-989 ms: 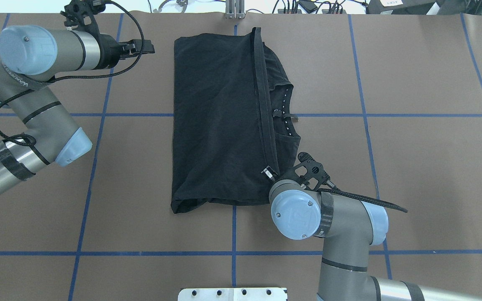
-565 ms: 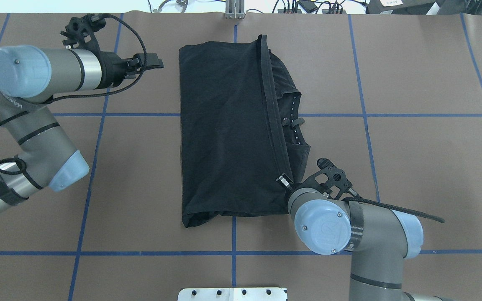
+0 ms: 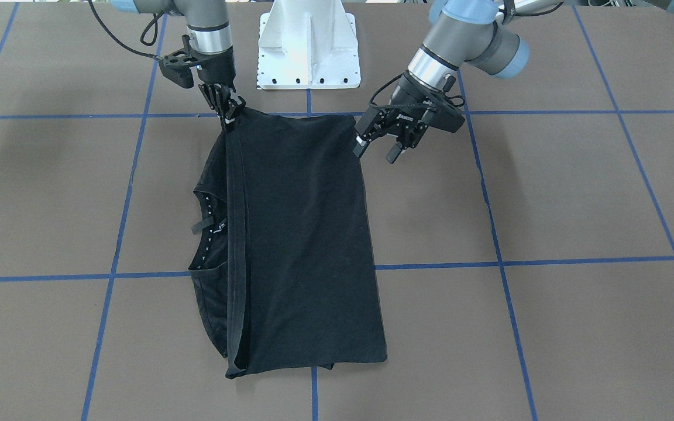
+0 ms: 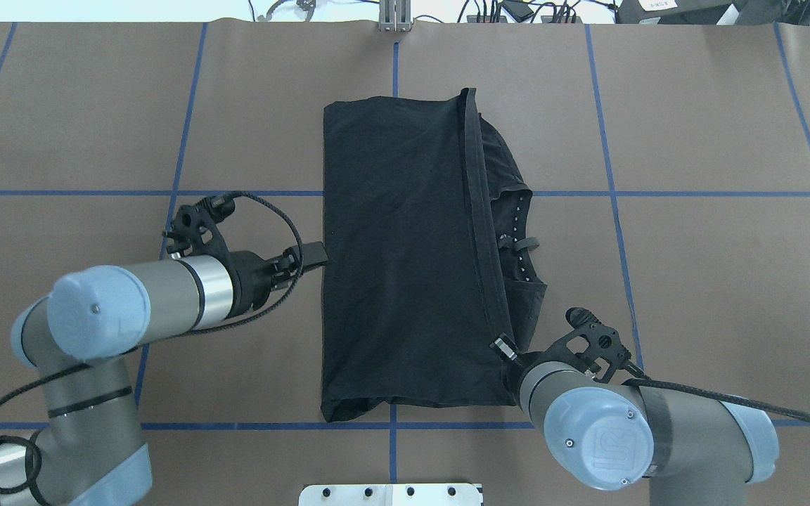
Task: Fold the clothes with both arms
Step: 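Bring the left gripper to the shirt's near edge beside the right gripper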
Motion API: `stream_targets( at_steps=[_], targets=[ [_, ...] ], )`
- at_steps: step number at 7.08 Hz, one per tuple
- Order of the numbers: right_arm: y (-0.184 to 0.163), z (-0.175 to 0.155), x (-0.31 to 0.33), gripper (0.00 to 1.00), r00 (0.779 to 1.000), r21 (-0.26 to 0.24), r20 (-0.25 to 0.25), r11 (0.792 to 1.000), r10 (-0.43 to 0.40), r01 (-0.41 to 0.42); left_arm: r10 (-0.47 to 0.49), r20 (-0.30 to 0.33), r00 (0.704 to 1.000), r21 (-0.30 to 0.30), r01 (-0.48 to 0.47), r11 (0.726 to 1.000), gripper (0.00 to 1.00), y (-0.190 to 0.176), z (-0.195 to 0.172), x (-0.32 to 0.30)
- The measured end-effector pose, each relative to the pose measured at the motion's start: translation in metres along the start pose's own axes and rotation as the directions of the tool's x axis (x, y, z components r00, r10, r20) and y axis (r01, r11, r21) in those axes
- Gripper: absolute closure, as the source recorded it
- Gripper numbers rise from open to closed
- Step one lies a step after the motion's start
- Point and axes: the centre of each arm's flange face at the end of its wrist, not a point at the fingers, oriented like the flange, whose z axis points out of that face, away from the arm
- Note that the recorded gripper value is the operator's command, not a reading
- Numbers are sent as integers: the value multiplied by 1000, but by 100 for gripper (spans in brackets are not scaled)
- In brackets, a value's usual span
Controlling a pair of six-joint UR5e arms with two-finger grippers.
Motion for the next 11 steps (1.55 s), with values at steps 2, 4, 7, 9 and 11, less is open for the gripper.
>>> stream_targets(
  at_steps=[2,4,7,9,11],
  targets=[
    [-1,-4,3,100,1000,-5,1,1000,-1,1,-21,71,997,-57,25,998,39,66,11,-12],
    [0,-6,3,100,1000,-10,5,1000,1,-1,-27,111,993,-116,40,992,39,112,14,-21],
    [0,-9,2,100,1000,-14,9,1000,11,-11,-29,182,983,-156,58,986,39,150,8,-24],
    [-1,-9,2,100,1000,-15,10,1000,17,-17,-33,201,979,-167,68,984,39,161,8,-26],
    [-1,-10,3,100,1000,-15,10,1000,18,-18,-32,207,978,-170,68,983,42,163,10,-27]
  ],
)
